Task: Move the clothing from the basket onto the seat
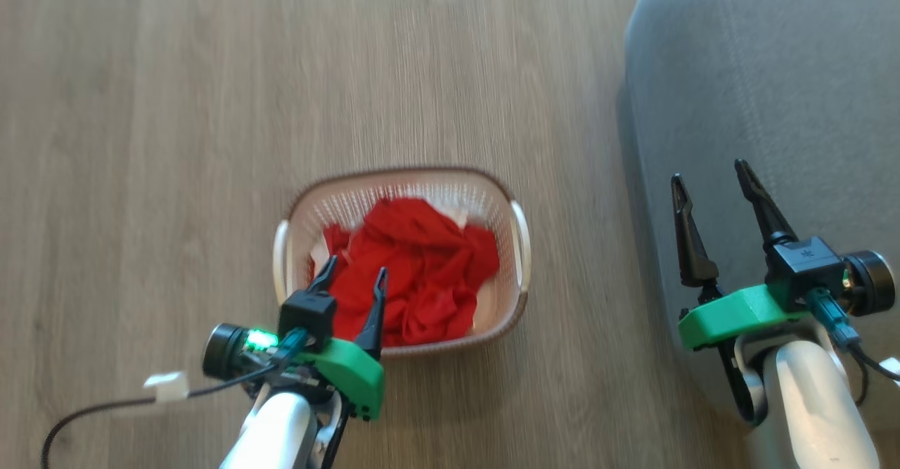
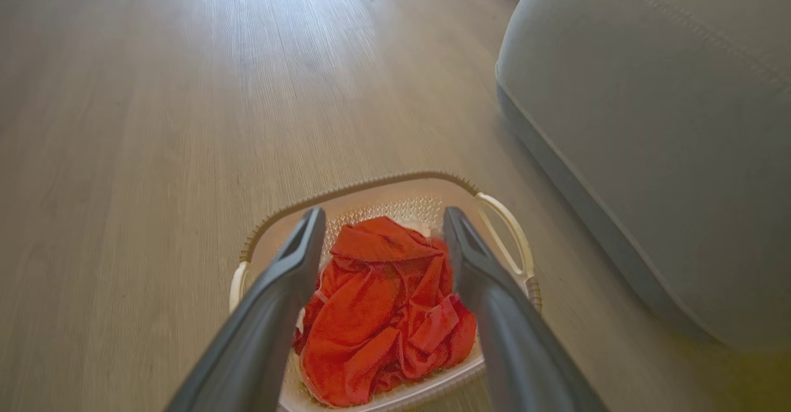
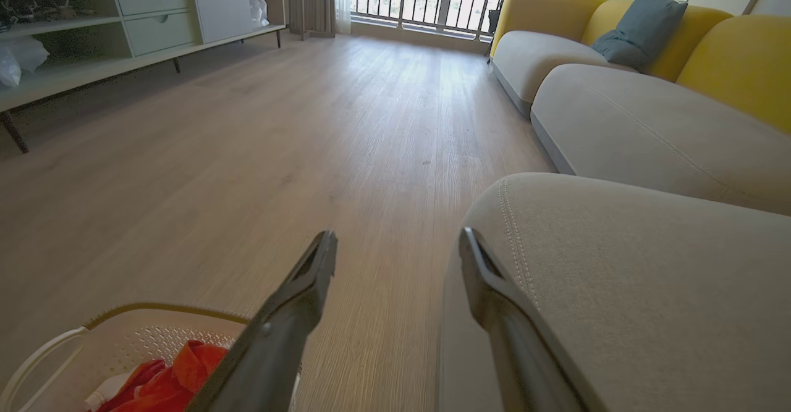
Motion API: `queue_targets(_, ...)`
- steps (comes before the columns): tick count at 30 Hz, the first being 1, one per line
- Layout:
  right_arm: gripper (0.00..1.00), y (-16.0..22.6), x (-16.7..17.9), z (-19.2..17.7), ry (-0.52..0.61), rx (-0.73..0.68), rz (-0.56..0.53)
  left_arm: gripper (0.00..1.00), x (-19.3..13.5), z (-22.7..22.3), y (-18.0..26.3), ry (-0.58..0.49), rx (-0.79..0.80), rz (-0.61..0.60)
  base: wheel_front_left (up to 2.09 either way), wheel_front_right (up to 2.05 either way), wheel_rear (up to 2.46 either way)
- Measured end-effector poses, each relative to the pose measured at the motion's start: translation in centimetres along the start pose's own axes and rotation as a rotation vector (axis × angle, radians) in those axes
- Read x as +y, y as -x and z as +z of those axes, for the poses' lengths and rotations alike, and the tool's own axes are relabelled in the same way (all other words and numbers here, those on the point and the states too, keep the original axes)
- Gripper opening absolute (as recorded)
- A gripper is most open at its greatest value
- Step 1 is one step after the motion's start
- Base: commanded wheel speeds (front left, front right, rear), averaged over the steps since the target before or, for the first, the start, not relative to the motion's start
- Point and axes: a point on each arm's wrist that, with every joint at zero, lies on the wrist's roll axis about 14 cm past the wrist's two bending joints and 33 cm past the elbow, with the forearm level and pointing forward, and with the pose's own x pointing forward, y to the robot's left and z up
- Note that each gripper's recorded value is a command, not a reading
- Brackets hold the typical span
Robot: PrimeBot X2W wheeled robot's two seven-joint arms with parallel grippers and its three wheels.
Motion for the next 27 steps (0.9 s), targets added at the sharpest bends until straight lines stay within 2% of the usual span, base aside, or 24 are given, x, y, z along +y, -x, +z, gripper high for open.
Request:
queue_targets(3, 1.00, -0.4, -0.2, -1.8, 0.013, 0.045, -0.001, 1.00, -0.4, -2.3, -1.0, -0.018, 0.072, -0.031, 0.00, 0.00, 0.00)
queue_targets(4, 1.00, -0.6, -0.3, -3.6, 0.014, 0.091, -0.005, 1.00, -0.6, -4.8, -1.8, -0.024, 0.147, -0.051, 0.00, 0.00, 0.00)
queue_targets(10, 1.00, -2.3, -0.9, -6.4, 0.018, 0.142, -0.015, 1.00, -0.3, -10.2, -4.4, -0.101, 0.310, -0.111, 0.00, 0.00, 0.00)
queue_targets(14, 1.00, -3.5, -0.9, -8.7, 0.026, 0.178, -0.009, 1.00, -0.6, -13.0, -7.0, -0.153, 0.378, -0.180, 0.00, 0.00, 0.00)
queue_targets(22, 1.00, -3.1, -0.5, -15.1, 0.027, 0.319, 0.010, 1.00, -0.4, -19.3, -11.0, -0.207, 0.508, -0.254, 0.00, 0.00, 0.00)
queue_targets(27, 1.00, -2.9, -0.6, -17.1, 0.035, 0.359, 0.015, 1.00, 0.2, -22.4, -12.6, -0.235, 0.573, -0.263, 0.00, 0.00, 0.00)
